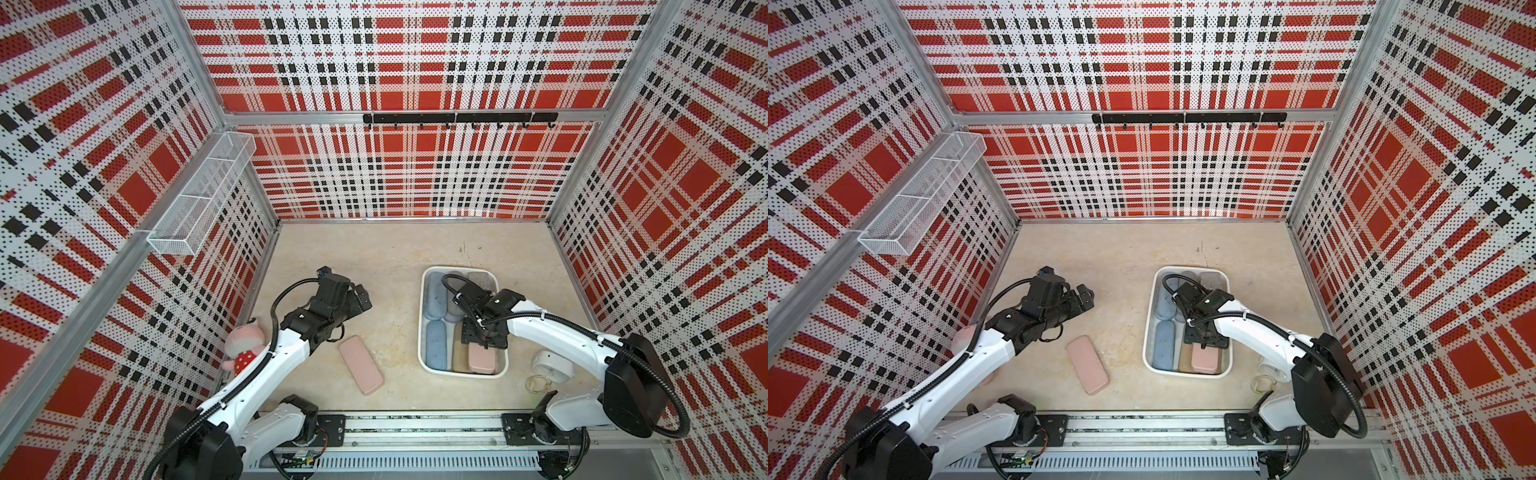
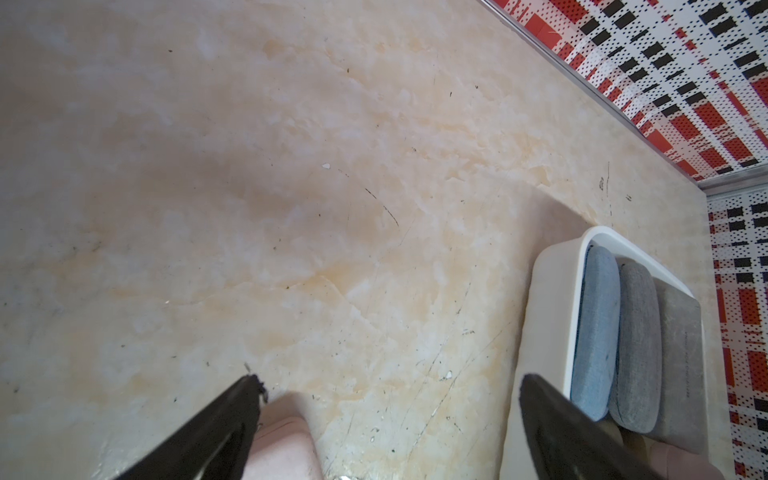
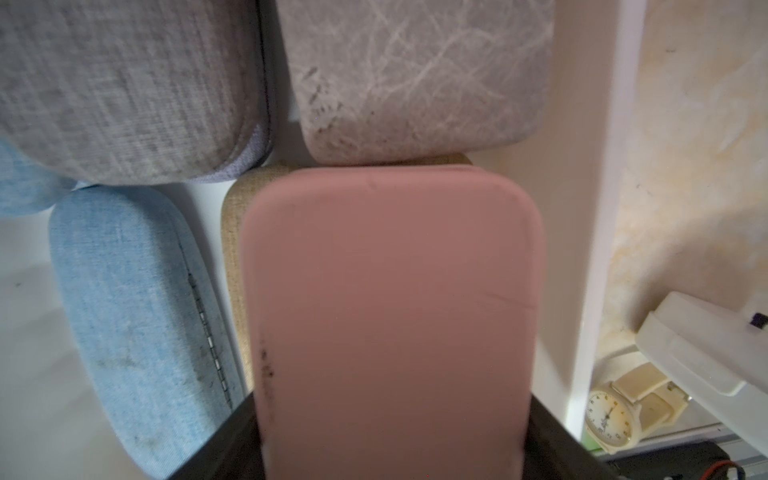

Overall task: Put the glasses cases into the storage boxes
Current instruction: Place the glasses case in the storage box.

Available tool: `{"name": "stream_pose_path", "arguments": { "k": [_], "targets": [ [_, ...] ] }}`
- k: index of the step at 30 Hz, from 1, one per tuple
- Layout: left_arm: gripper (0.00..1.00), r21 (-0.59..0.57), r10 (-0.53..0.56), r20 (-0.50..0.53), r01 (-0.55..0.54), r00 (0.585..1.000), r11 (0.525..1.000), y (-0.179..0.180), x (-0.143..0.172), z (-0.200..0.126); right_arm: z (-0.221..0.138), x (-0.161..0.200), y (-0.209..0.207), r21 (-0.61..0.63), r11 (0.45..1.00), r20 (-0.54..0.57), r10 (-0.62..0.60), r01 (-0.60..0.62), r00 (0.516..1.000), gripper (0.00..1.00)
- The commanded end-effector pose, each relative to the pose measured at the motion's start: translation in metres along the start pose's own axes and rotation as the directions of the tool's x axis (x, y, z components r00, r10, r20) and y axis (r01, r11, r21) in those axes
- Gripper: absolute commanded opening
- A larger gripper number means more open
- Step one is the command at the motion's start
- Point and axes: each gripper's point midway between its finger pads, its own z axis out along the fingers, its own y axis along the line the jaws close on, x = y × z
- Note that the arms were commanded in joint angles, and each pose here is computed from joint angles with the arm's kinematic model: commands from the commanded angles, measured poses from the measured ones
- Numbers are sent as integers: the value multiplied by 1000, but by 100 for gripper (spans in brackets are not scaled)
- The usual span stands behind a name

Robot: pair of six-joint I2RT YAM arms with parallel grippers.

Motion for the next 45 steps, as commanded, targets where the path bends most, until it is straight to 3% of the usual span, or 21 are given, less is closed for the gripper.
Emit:
{"name": "stream_pose_path", "arguments": {
  "k": [1,6,12,19,32,45],
  "targets": [
    [100,-4,1,5,-1,1000,1000,0,1,3,-1,-15,4,3,1000,41,-17,16,999,70],
    [100,-10,0,0,0,1000,1000,2,3,4,3,-18,4,24,999,47,-37,36,998,72],
    [99,-20,-7,-9,7,1000,1000,6,7,6,7,-19,2,44,998,48,-45,43,998,85],
    [98,-43,-7,-21,6,1000,999,8,19,7,-5,-22,0,35,999,71,-29,26,997,88],
    [98,-148,8,-113,-25,994,989,16,83,-13,-83,-34,27,-73,997,220,-24,41,975,88],
    [98,-172,2,-316,-60,949,983,43,153,-23,-110,-44,50,-166,986,297,22,29,955,88]
  ]
}}
